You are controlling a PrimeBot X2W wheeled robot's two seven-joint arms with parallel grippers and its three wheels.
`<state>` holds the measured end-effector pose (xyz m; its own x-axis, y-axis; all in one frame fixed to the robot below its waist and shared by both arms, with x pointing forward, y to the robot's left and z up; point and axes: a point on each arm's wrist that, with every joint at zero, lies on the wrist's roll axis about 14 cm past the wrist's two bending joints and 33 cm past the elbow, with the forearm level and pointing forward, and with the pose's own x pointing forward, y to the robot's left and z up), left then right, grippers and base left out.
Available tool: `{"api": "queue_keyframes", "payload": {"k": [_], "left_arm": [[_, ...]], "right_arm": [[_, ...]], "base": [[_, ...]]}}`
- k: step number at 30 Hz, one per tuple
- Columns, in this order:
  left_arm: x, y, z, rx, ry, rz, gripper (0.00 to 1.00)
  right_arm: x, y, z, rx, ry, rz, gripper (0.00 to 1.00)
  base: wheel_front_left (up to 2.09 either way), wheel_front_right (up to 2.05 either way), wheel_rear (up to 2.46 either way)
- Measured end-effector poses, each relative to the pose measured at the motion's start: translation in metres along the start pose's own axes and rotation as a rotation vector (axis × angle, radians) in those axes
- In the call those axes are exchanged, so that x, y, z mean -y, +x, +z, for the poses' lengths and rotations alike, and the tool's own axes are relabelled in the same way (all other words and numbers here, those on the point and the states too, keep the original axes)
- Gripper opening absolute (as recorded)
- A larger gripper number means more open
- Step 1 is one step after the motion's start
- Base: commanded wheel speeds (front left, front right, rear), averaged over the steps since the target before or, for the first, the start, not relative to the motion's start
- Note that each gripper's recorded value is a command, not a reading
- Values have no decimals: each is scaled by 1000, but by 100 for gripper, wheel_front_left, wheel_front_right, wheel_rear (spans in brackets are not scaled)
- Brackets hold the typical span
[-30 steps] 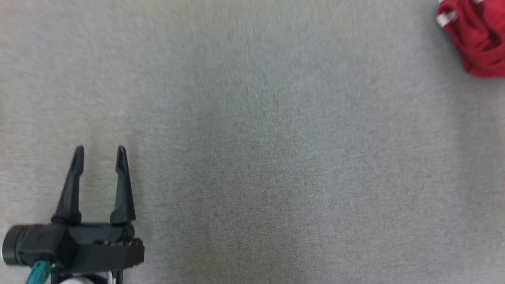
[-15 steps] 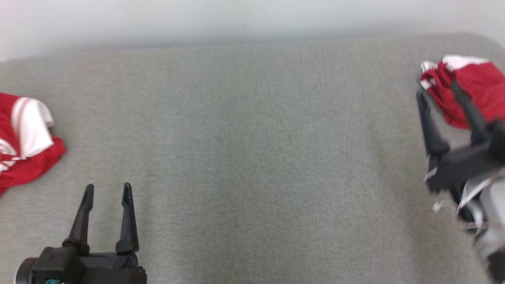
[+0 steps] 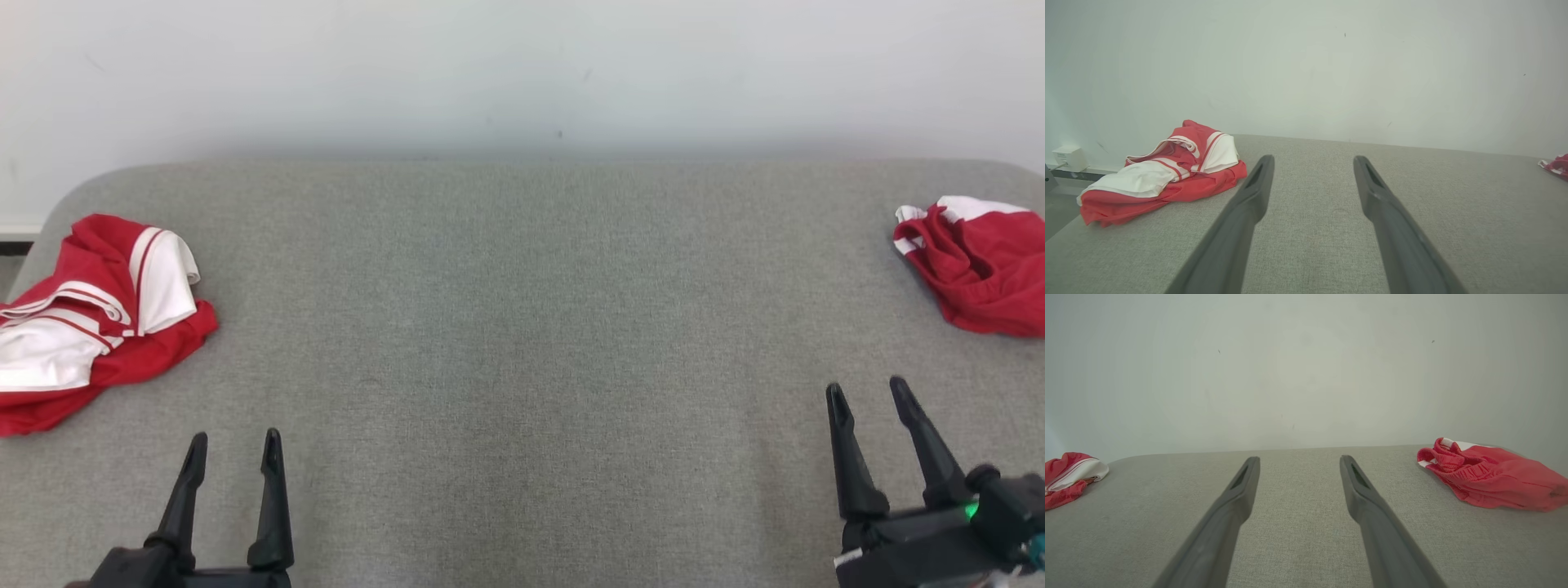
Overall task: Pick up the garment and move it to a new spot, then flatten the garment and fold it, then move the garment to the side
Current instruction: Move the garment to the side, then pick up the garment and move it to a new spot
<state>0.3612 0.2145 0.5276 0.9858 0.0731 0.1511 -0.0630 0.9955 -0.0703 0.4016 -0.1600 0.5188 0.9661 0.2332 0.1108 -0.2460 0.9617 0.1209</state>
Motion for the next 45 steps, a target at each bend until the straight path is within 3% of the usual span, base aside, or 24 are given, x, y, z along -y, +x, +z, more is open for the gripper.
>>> {"api": "queue_keyframes", "payload": {"k": [17, 45], "left_arm": [[7, -24, -6, -28, -25, -29, 100], [6, -24, -2, -16, -13, -45, 100]], "right_arm": [[-11, -39, 17, 46, 31, -57, 100], [-13, -48, 13, 36, 42, -84, 100]], "base": [[0, 0, 0], [0, 0, 0]]}}
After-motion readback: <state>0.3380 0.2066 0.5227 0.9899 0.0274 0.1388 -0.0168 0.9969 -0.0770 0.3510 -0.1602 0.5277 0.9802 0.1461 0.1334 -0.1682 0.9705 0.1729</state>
